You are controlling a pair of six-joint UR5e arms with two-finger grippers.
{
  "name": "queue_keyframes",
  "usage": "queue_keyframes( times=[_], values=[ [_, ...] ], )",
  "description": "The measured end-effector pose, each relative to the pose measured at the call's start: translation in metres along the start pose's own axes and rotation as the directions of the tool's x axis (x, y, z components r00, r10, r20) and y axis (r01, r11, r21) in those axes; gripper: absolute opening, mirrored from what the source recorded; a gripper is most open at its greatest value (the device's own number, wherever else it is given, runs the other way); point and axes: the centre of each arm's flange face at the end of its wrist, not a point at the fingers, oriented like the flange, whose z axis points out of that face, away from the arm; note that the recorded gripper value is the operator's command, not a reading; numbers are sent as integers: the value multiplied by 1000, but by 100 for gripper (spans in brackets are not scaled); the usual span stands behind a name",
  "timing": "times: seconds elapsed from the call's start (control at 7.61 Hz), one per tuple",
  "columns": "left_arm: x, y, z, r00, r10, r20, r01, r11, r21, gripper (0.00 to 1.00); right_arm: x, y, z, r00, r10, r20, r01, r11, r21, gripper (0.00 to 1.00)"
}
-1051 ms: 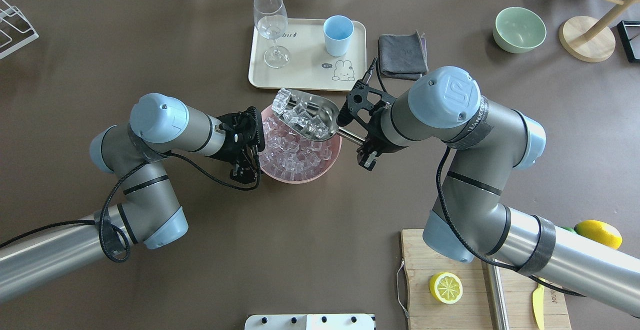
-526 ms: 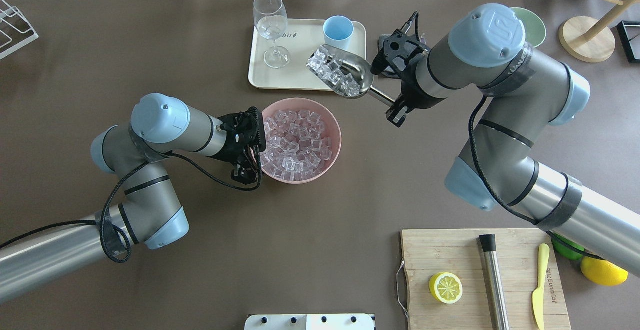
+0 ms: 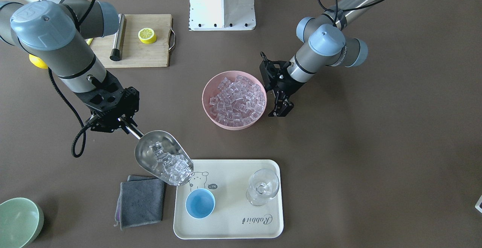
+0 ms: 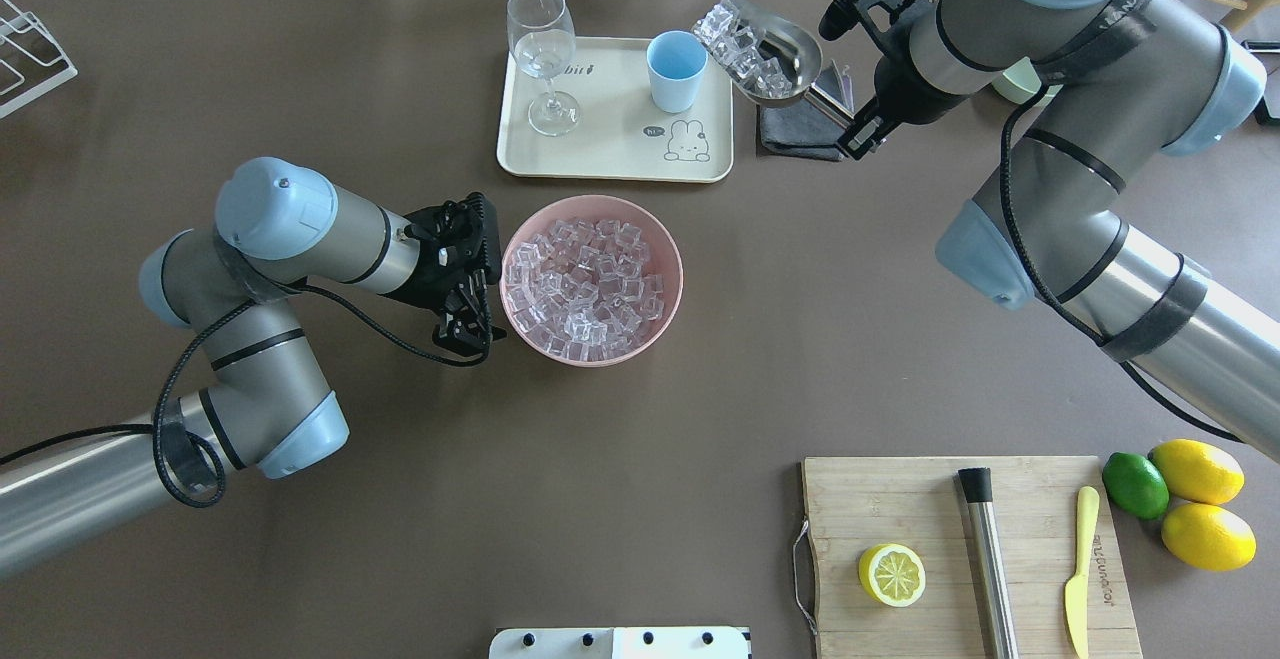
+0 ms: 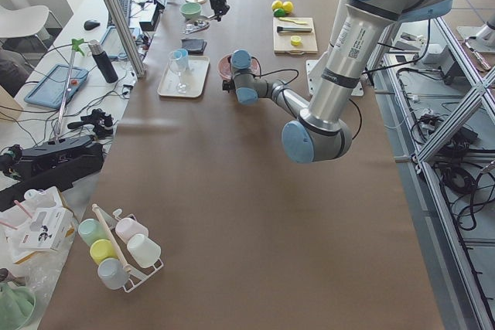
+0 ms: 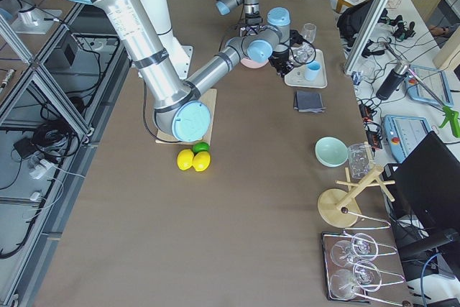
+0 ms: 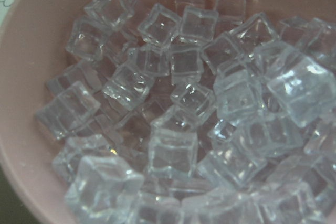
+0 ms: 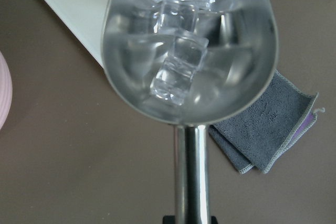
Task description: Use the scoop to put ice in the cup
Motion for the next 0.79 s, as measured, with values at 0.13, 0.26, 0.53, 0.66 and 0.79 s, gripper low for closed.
queue_keyframes(
  times=[0.13,0.26,0.53,0.66,0.79],
  values=[
    [-7,14,-16,1000,-7,-13,7,1000,3,99,11,-7,8,1000,16,-5,-16,1000,-10,0],
    [-9,26,-27,1000,-11,-20,11,1000,2,99,17,-19,19,1000,28,-9,-29,999,-24,0],
    [-14,42,-42,999,-30,-44,29,1000,-6,99,24,-49,40,999,43,-18,-44,996,-75,0],
    [-23,54,-51,997,-53,-57,52,998,-21,99,26,-52,49,999,27,-24,-30,992,-126,0],
    [-38,67,-65,993,-94,-65,90,995,-49,99,26,-56,54,1000,-1,-27,-4,982,-187,0]
  ],
)
